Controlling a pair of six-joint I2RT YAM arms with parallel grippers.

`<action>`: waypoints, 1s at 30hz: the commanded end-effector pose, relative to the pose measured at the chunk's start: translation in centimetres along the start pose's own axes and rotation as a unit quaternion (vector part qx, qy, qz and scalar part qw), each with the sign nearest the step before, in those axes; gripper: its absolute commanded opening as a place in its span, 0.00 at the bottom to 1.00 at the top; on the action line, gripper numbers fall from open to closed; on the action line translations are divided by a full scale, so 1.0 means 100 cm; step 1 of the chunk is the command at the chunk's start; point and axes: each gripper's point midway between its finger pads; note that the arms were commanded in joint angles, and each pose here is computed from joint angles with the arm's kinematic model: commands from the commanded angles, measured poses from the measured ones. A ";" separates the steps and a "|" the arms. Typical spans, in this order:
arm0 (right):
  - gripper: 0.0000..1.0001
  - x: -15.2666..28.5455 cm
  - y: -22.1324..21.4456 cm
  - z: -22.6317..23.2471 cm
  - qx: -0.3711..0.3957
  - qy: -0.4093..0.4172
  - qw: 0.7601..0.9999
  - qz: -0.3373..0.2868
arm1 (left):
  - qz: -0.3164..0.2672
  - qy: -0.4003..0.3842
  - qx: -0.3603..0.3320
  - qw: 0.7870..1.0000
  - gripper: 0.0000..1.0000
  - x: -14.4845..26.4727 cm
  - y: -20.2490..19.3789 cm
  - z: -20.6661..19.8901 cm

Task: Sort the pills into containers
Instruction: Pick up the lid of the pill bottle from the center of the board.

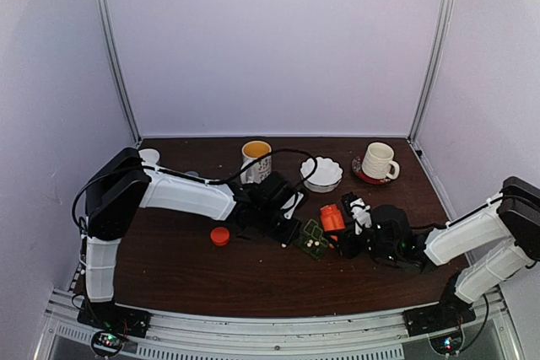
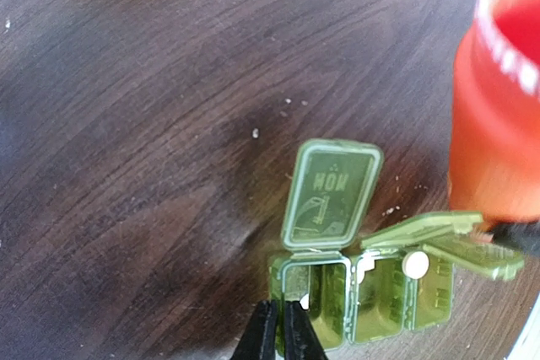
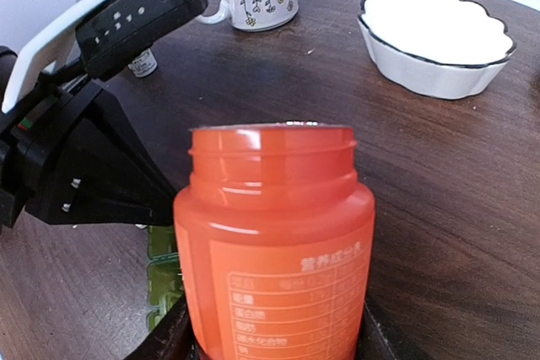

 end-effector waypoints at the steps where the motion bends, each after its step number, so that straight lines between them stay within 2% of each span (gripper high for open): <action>1: 0.00 0.008 0.003 -0.017 -0.021 -0.025 0.999 -0.010 | 0.016 -0.016 -0.004 1.000 0.07 -0.008 -0.004 -0.004; 8: 0.00 0.014 0.002 -0.023 -0.021 -0.029 0.999 -0.008 | 0.031 -0.032 0.005 0.999 0.15 -0.007 -0.004 -0.005; 14: 0.00 0.017 0.003 -0.024 -0.020 -0.028 0.999 -0.011 | 0.054 -0.014 0.001 0.998 0.17 -0.010 -0.004 -0.002; 30: 0.00 0.025 0.007 -0.027 -0.015 -0.030 0.999 -0.019 | 0.078 0.005 0.002 0.997 0.05 -0.015 -0.005 0.002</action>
Point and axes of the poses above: each gripper's point midway between its finger pads, its own x axis back along the fingers, its own z axis along the line the jaws close on, y = z × x, and after that the axes turned 1 degree about x, right-handed
